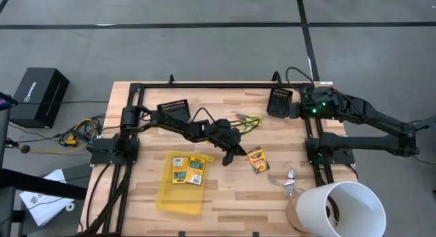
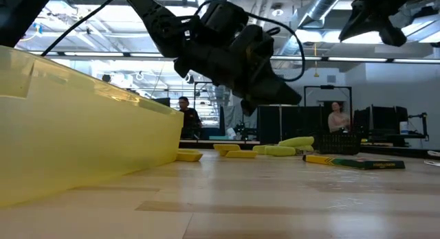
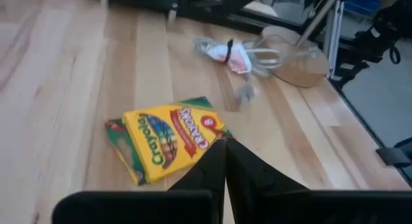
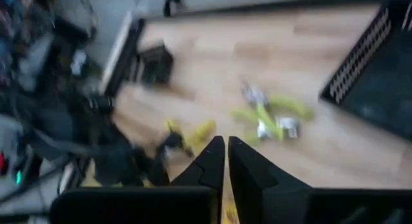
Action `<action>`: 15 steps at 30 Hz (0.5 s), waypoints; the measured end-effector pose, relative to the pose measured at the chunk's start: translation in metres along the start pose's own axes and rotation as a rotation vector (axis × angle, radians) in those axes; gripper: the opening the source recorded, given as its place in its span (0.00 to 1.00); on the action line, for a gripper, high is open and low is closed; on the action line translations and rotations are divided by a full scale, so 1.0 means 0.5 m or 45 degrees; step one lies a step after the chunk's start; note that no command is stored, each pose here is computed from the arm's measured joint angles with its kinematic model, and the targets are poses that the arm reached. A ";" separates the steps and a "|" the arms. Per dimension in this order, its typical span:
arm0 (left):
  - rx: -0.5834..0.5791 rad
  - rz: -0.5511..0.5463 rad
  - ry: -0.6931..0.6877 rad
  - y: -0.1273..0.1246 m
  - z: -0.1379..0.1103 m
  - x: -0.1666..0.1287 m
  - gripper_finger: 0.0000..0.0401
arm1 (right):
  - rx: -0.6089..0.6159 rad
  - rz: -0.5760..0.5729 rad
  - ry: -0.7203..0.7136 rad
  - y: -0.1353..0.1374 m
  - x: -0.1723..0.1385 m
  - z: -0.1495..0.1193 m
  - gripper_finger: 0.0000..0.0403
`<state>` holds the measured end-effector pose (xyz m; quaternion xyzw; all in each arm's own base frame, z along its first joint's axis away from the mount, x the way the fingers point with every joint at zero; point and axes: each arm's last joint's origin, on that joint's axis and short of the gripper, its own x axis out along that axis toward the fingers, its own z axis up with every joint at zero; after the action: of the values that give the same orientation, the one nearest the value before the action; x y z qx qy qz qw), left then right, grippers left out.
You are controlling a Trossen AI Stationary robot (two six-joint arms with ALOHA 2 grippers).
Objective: Pick & Place School Supplies
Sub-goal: Put the yellow crayon box into the yellow bin
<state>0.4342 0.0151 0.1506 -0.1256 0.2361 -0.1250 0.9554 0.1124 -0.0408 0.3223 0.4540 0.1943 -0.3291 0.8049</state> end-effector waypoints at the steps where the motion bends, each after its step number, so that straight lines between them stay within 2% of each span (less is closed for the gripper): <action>1: -0.011 0.000 0.000 0.000 0.000 0.000 0.01 | -0.008 -0.014 0.064 -0.001 0.006 -0.005 0.03; 5: -0.075 0.038 -0.038 0.023 0.019 -0.020 0.00 | -0.110 -0.093 0.277 0.002 0.034 -0.025 0.00; 8: -0.077 0.067 -0.104 0.041 0.051 -0.052 0.00 | -0.189 -0.077 0.385 0.012 0.053 -0.035 0.00; 15: -0.069 0.166 -0.280 0.083 0.135 -0.156 0.00 | -0.276 -0.039 0.504 0.019 0.112 -0.072 0.00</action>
<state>0.4072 0.0895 0.2288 -0.1487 0.1410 -0.0417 0.9779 0.1586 -0.0263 0.2754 0.4174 0.3897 -0.2231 0.7900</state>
